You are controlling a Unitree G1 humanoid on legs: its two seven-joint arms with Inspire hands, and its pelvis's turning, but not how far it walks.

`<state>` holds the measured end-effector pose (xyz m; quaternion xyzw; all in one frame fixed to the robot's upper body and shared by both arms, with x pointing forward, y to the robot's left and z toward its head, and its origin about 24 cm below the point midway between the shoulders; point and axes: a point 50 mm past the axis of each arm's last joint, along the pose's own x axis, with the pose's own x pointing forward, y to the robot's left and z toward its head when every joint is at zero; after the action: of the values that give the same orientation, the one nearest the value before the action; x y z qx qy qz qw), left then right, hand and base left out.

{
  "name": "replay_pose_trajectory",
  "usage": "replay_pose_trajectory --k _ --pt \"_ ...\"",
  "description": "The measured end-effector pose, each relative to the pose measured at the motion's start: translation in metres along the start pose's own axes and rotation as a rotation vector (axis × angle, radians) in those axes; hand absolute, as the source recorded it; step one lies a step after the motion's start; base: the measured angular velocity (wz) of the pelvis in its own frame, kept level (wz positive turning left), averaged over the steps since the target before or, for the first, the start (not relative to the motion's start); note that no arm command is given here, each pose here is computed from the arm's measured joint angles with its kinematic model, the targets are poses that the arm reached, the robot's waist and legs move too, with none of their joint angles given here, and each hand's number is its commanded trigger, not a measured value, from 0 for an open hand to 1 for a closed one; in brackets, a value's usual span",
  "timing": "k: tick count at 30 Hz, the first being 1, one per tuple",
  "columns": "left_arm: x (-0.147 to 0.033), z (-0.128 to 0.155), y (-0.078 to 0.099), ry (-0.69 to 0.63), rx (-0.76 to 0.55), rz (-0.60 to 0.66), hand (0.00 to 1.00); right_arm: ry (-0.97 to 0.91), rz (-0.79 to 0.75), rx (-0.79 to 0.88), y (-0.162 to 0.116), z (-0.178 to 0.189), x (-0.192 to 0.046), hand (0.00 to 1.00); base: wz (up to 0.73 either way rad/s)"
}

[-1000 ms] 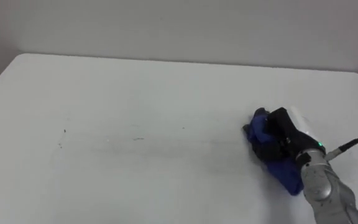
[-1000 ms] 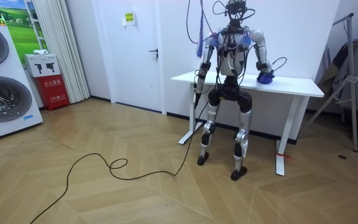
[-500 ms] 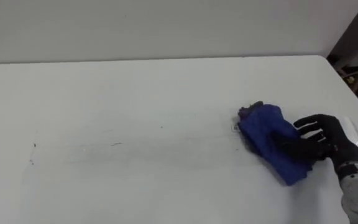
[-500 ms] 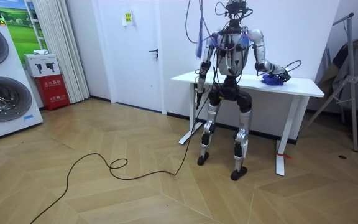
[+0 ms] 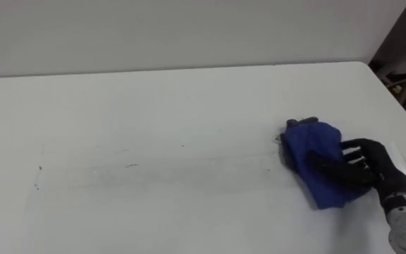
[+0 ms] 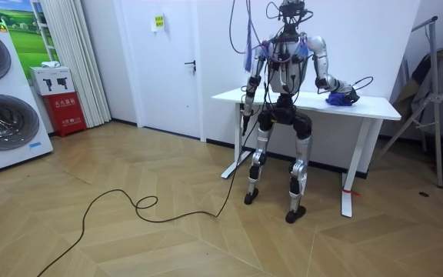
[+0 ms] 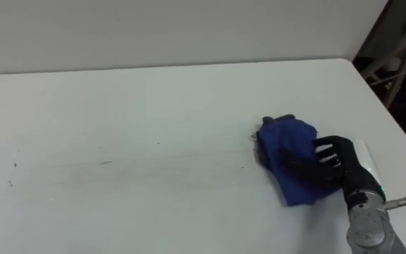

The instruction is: Wipe table

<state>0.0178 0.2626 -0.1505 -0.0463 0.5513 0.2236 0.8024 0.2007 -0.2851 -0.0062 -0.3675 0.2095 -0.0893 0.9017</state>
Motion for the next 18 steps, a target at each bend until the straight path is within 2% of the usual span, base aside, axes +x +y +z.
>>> replay_pose_trajectory --k 6,11,18 --pt "-0.002 -0.005 0.003 0.012 -0.017 0.006 0.00 0.010 -0.031 0.088 -0.007 -0.003 0.000 0.00 0.00" --pt "-0.004 -0.011 0.011 0.023 -0.045 0.037 0.00 0.078 -0.203 0.175 -0.035 -0.023 -0.005 0.00 -0.01" --pt "-0.007 -0.016 0.020 0.034 -0.075 0.066 0.00 0.164 -0.315 0.222 -0.052 -0.046 -0.013 0.00 -0.16"
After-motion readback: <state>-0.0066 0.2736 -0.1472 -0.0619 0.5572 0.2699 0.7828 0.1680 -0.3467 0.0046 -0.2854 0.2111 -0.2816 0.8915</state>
